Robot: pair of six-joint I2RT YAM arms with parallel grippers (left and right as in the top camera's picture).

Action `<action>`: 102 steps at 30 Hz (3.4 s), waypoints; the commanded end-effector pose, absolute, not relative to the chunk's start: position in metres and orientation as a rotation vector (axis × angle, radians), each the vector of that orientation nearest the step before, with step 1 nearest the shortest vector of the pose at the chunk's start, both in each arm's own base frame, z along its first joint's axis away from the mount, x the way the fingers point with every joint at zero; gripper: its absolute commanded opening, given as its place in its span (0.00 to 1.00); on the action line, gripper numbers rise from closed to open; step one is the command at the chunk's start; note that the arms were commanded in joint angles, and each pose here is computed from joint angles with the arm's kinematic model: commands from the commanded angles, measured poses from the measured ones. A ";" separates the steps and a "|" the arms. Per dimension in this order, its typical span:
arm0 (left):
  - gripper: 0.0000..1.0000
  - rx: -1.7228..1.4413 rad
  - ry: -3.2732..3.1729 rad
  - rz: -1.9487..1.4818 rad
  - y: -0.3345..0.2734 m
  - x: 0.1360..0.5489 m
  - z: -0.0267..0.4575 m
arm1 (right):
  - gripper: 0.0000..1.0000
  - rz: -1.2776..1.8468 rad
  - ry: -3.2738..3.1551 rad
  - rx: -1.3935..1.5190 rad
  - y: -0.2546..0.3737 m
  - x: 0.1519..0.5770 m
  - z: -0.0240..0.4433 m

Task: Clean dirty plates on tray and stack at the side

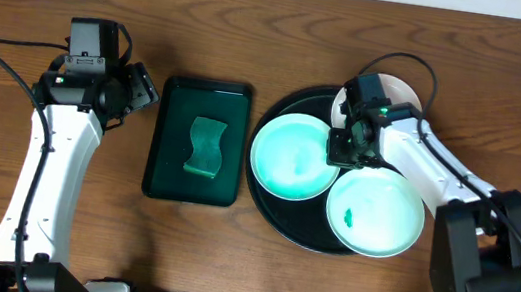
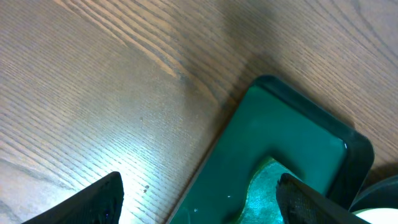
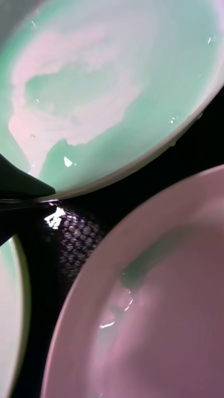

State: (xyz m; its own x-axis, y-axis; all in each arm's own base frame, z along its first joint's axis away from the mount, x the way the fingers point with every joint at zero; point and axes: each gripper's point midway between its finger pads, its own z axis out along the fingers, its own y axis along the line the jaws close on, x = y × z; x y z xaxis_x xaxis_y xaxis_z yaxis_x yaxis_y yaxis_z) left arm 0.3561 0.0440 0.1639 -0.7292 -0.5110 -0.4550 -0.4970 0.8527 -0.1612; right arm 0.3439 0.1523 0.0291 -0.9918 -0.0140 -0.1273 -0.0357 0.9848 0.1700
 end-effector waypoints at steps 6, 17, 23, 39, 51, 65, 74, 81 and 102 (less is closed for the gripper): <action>0.79 -0.741 2.520 -0.026 0.047 0.358 0.169 | 0.01 0.338 2.924 -0.023 0.152 0.354 0.064; 0.79 -0.741 2.520 -0.026 0.047 0.358 0.169 | 0.01 0.376 2.803 0.004 0.142 0.358 0.112; 0.79 -0.741 2.520 -0.026 0.047 0.358 0.169 | 0.01 0.423 2.750 0.015 0.151 0.361 0.128; 0.79 -0.741 2.520 -0.026 0.047 0.358 0.169 | 0.01 0.414 2.521 -0.138 0.257 0.368 0.140; 0.79 -0.741 2.521 -0.026 0.047 0.358 0.169 | 0.01 0.138 2.148 -0.454 0.311 0.369 0.185; 0.79 -0.741 2.521 -0.026 0.047 0.358 0.169 | 0.01 -0.275 1.762 -0.655 0.328 0.369 0.251; 0.79 -0.741 2.521 -0.026 0.047 0.358 0.169 | 0.01 -0.315 1.604 -0.704 0.351 0.357 0.284; 0.79 -0.741 2.521 -0.026 0.047 0.358 0.169 | 0.01 -0.350 1.544 -0.748 0.357 0.354 0.295; 0.79 -0.741 2.521 -0.026 0.047 0.358 0.169 | 0.01 -0.433 1.461 -0.799 0.361 0.351 0.310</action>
State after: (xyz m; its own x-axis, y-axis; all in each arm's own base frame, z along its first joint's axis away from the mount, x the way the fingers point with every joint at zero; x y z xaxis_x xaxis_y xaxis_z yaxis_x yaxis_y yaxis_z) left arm 0.3559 0.0439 0.1638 -0.7297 -0.5111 -0.4543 -0.4969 0.8527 -0.1611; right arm 0.3526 0.3622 0.2962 0.0863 -0.6841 -0.7243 -0.2373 0.6920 -0.6818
